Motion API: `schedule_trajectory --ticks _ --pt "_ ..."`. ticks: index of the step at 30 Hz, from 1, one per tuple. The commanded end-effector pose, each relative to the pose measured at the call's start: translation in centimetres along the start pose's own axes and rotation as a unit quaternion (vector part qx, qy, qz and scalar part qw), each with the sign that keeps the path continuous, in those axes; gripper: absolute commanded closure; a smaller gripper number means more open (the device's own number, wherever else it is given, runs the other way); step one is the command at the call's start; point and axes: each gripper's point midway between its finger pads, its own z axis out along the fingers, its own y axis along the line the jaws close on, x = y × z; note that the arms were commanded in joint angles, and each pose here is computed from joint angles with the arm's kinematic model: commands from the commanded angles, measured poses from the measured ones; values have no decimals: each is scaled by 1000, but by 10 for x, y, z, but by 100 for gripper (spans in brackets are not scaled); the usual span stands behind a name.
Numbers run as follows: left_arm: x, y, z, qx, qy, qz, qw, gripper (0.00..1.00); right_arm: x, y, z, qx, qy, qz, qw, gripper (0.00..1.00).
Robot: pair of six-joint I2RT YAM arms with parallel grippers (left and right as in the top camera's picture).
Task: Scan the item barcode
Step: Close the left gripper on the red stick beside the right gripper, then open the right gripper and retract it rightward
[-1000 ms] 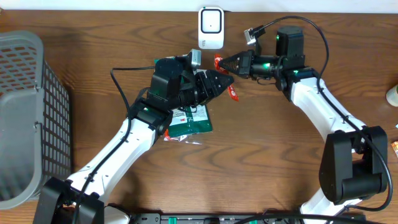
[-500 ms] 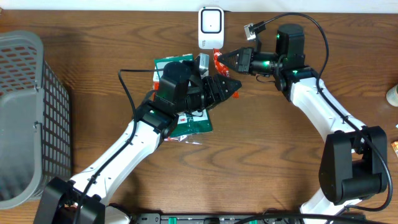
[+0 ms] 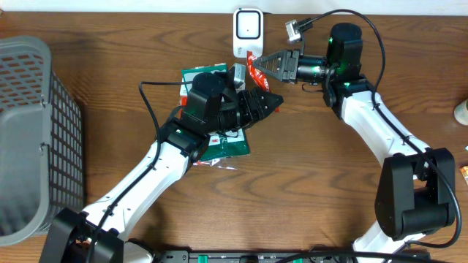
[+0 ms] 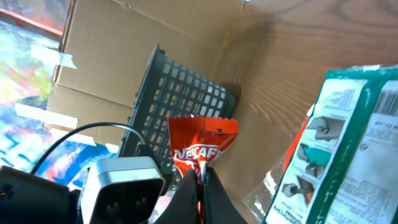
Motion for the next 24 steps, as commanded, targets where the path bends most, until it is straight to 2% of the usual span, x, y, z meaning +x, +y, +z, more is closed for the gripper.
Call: schedule_trajectory --ticks 1,4,7,10,17,19,20,24 --pt "-3 0 2 -2 -4 12 1000 64 3 6 2 -13 15 10 1000 99" --pt "-3 0 2 -2 -4 13 1000 79 3 6 2 -13 15 10 1000 99" --pt "-3 1 2 -2 -5 13 1000 81 3 6 2 -13 14 8 1000 99" --pt "-3 1 2 -2 -5 13 1000 92 3 6 2 -13 14 1 1000 99" --pt "-4 1 2 -4 -8 17 1000 93 3 5 2 -13 14 -7 1000 97" --pt "-4 1 2 -4 -8 31 999 93 3 5 2 -13 13 -27 999 88" --pt "-4 2 2 -5 -7 39 999 92 3 5 1 -13 13 -38 999 79" --pt "1 11 2 -22 2 55 998 93 -1 3 -3 -9 6 -74 997 62"
